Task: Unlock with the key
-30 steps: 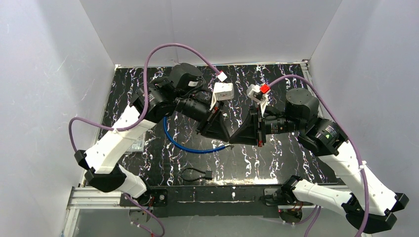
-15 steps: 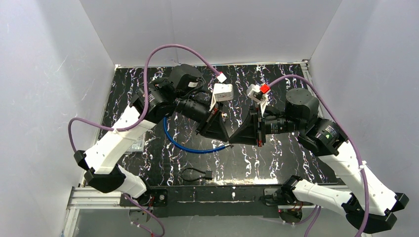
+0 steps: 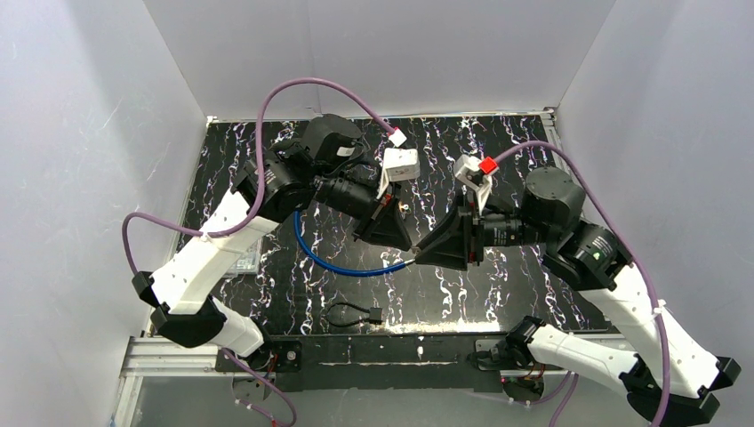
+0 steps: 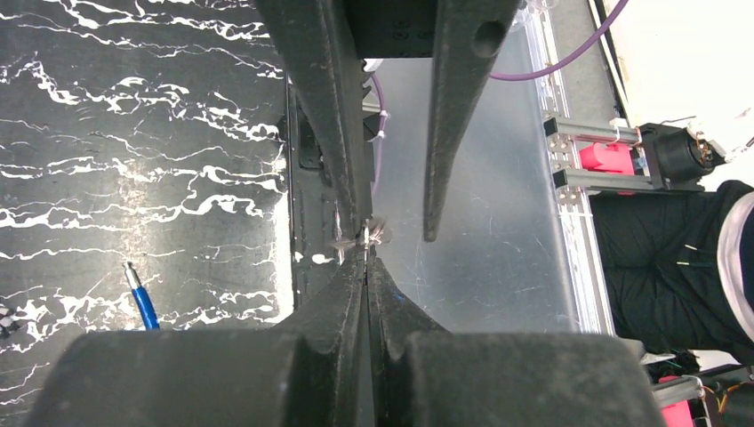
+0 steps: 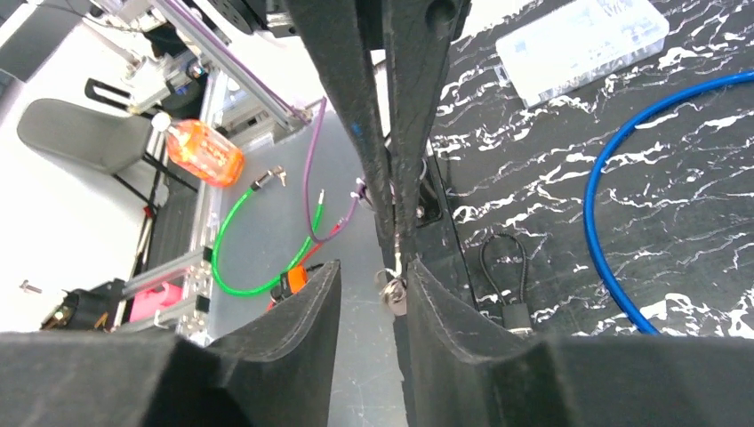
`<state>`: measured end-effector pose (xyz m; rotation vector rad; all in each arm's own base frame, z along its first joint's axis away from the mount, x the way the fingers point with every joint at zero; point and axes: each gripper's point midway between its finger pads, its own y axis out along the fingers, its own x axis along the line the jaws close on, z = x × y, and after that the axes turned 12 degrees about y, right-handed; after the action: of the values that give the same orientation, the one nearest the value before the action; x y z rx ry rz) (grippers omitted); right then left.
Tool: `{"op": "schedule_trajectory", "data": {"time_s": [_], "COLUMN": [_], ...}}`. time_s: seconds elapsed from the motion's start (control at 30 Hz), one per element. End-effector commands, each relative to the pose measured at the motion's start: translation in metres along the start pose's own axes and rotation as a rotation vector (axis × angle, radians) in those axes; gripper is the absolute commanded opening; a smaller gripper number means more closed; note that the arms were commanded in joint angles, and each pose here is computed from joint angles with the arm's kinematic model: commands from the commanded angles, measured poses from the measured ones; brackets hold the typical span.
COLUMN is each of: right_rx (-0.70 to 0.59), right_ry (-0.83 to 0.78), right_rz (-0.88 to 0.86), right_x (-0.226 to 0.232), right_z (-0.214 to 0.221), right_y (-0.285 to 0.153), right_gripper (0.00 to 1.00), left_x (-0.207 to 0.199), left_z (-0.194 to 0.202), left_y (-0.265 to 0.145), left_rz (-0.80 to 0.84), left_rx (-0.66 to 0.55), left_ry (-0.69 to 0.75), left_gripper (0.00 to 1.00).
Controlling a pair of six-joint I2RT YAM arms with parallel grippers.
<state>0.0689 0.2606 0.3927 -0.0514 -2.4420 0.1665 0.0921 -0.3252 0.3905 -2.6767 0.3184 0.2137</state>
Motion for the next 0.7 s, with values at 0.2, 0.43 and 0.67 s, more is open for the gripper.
{"op": "schedule_trajectory", "data": {"time_s": [0.2, 0.43, 0.67], "right_rx": [-0.065, -0.088, -0.074], "right_ry": [-0.027, -0.034, 0.003], "right_rz": [-0.042, -0.050, -0.051], "right_x": [0.007, 0.007, 0.002], "right_z": [-0.010, -0.019, -0.014], "right_y": [0.002, 0.007, 0.011], "right_gripper": [0.36, 0.30, 0.01], "left_x": [-0.011, -0.012, -0.014], "left_z": [-0.016, -0.017, -0.018], "left_y": [-0.015, -0.015, -0.017], "left_rz": [-0.018, -0.012, -0.017], "left_rx": [-0.047, -0.051, -0.058], "left_ry": [0.057, 0.057, 0.071], "left_gripper": [0.00, 0.00, 0.00]}}
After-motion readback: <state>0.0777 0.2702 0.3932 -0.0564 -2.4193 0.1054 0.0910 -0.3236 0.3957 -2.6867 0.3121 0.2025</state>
